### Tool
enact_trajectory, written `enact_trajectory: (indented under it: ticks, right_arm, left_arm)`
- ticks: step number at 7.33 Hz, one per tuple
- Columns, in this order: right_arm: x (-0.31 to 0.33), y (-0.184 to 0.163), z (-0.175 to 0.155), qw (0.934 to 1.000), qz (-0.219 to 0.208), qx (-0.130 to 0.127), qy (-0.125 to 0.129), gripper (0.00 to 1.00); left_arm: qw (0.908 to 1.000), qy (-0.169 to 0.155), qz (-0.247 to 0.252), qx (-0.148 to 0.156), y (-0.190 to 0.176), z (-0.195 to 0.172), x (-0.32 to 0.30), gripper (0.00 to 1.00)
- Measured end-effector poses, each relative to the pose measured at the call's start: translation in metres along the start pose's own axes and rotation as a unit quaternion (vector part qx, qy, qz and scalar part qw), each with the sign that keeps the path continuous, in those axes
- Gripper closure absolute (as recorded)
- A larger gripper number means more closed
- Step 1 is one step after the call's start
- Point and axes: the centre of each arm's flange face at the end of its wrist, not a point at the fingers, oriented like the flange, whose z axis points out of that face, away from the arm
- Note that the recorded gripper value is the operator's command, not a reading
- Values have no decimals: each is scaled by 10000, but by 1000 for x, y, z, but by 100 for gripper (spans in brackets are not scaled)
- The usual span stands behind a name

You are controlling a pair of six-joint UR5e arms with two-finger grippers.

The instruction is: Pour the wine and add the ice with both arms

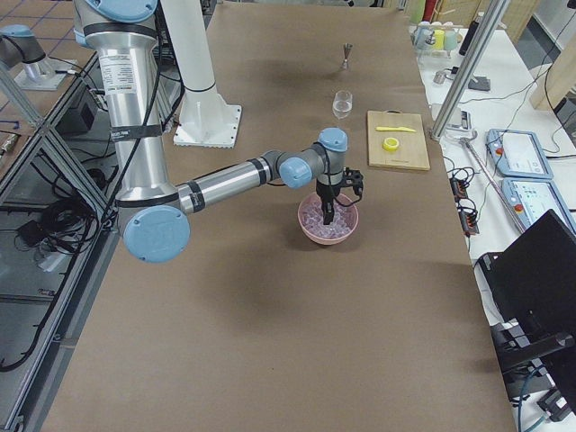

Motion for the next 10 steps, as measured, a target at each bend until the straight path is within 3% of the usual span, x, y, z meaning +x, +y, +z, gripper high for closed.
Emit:
enact_trajectory:
  ticks: [2,5,7,8,10]
  right_arm:
    - [-2,-6,-1,10000,15,25,0,48]
    - [1,-7,-1,10000,26,35,14,50]
    - [4,-6,-1,10000,36,27,25,68]
    - [5,-5,-1,10000,40,25,27,73]
    - [6,-4,-1,10000,54,23,30,100]
  left_arm:
    - [10000,-1,-6,8,0,-1,0,2]
    - [10000,0,-11,24,-2,-2,0,2]
    - [10000,-4,-16,22,-4,-2,0,2]
    - [10000,-16,-21,14,-5,-2,1,2]
    - [10000,-33,-30,17,-9,-2,2,2]
